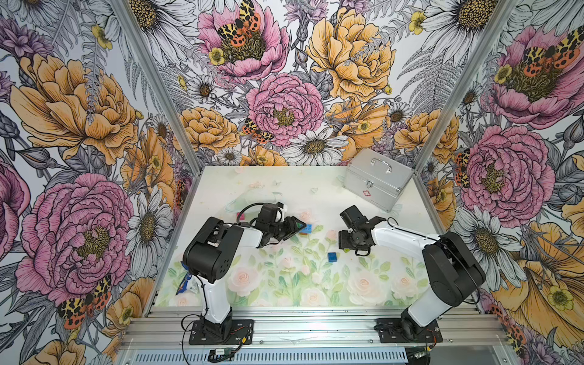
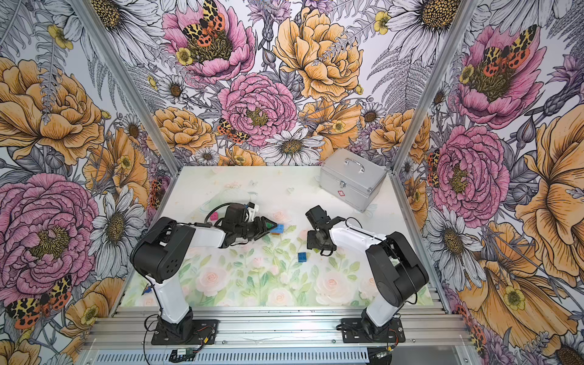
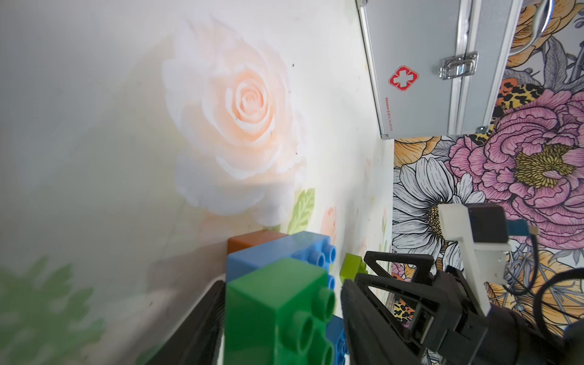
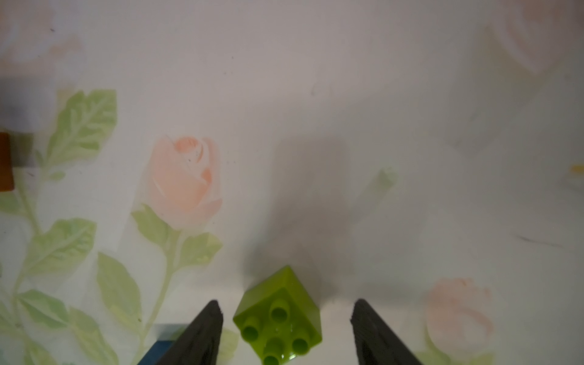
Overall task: Assemble the letter v with lego
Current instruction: Adjust the lego brick at the center of the board, then pick up the lego brick from the center of the board.
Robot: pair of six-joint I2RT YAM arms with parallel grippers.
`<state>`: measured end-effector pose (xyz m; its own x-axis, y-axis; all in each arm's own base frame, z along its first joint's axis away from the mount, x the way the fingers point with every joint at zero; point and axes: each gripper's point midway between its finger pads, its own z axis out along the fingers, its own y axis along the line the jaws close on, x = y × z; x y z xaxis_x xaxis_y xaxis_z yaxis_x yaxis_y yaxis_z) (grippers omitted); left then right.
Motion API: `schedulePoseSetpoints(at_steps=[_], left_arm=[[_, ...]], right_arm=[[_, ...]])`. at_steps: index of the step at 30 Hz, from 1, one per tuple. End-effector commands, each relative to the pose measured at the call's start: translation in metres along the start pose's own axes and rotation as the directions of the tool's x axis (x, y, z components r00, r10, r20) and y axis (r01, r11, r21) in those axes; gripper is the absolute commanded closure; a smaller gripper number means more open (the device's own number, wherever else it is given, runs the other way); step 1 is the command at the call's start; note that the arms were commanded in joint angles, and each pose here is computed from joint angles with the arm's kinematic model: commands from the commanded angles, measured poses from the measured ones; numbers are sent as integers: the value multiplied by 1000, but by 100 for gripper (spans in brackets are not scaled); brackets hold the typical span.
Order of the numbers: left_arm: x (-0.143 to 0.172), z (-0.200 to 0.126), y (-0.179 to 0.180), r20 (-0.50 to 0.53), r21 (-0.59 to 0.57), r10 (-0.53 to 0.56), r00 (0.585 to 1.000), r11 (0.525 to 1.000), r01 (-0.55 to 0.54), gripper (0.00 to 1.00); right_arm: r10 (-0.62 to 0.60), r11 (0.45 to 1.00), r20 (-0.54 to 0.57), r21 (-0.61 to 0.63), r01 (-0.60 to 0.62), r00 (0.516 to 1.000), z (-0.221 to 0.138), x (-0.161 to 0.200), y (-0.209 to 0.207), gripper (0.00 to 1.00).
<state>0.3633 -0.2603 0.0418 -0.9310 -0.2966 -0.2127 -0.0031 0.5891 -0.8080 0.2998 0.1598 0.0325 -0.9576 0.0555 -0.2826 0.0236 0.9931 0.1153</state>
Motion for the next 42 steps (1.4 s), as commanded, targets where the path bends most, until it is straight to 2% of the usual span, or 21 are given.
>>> schedulePoseSetpoints(at_steps=[1,6,16,22,25,30,37,42], left_arm=[[0,-3,-5,5,16,23,1000,1000,-23,43],[0,-2,-4,2,16,20,1000,1000,-20,47],[0,-1,-4,5,4,24,1000,1000,-24,48],[-4,-6,-9,28,10,21,999,1000,-21,36],[-12,-19,-24,89,61,23,996,998,-28,29],[-16,-28,-30,177,204,-84,981,978,47,14],[-14,-20,-10,216,327,-237,947,932,158,11],[-14,-18,1,251,372,-313,916,905,207,17]], right_arm=[[-26,999,15,-30,27,1000,4,-10,8,33],[-31,999,5,-39,31,1000,8,-8,10,39],[-21,998,-5,-52,20,1000,10,-6,13,49],[7,999,-14,-46,-8,1000,13,-1,11,51],[22,998,-6,-56,-22,1000,13,0,11,52],[32,998,2,-56,-32,999,13,0,10,52],[38,997,8,-61,-38,999,12,0,11,52],[41,997,19,-64,-39,999,10,-2,11,52]])
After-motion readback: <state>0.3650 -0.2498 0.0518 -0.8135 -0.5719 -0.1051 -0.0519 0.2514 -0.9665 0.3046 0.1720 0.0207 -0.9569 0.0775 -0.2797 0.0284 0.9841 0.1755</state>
